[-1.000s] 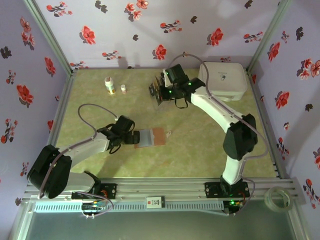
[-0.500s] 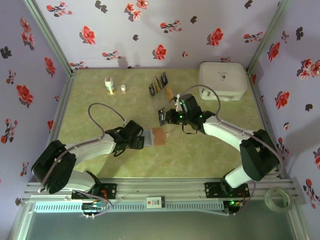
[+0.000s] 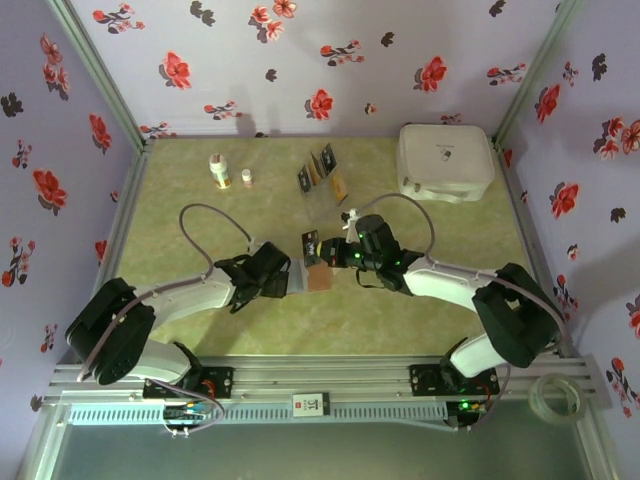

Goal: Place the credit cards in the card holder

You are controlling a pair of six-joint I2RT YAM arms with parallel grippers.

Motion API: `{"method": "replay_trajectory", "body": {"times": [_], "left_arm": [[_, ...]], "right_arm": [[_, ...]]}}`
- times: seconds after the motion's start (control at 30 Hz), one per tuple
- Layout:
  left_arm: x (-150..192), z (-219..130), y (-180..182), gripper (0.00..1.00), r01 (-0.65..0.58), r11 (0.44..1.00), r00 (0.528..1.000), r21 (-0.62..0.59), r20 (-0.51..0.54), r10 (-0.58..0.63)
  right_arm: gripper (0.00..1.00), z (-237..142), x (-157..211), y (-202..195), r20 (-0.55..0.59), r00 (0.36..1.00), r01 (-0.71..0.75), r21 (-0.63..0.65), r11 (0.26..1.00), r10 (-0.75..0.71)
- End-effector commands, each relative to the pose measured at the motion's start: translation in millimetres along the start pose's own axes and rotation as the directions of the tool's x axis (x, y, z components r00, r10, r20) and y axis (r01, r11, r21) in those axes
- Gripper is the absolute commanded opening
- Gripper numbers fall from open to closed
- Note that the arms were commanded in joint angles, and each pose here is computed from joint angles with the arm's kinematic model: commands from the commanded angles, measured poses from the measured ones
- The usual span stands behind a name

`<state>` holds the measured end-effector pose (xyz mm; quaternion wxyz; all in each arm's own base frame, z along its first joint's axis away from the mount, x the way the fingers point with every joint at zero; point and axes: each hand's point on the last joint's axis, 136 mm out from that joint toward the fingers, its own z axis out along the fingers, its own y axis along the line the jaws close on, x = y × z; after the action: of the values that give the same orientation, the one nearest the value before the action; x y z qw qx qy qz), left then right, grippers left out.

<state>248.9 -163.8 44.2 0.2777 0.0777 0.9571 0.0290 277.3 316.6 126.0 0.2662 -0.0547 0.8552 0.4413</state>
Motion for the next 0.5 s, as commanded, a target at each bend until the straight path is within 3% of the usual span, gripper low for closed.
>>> {"method": "replay_trajectory", "body": {"times": [0.0, 0.47], "left_arm": [[-11.7, -1.5, -3.4, 1.0, 0.001, 1.0, 0.999, -0.015, 0.035, 0.0], [-5.0, 4.6, -3.7, 1.0, -0.02, 0.999, 1.0, -0.026, 0.013, 0.02]], "right_arm": [[0.0, 6.8, 5.1, 0.2, 0.002, 1.0, -0.026, -0.037, 0.999, 0.026], [0.0, 15.2, 20.2, -17.7, -0.014, 0.998, -0.06, -0.019, 0.998, 0.059]]}}
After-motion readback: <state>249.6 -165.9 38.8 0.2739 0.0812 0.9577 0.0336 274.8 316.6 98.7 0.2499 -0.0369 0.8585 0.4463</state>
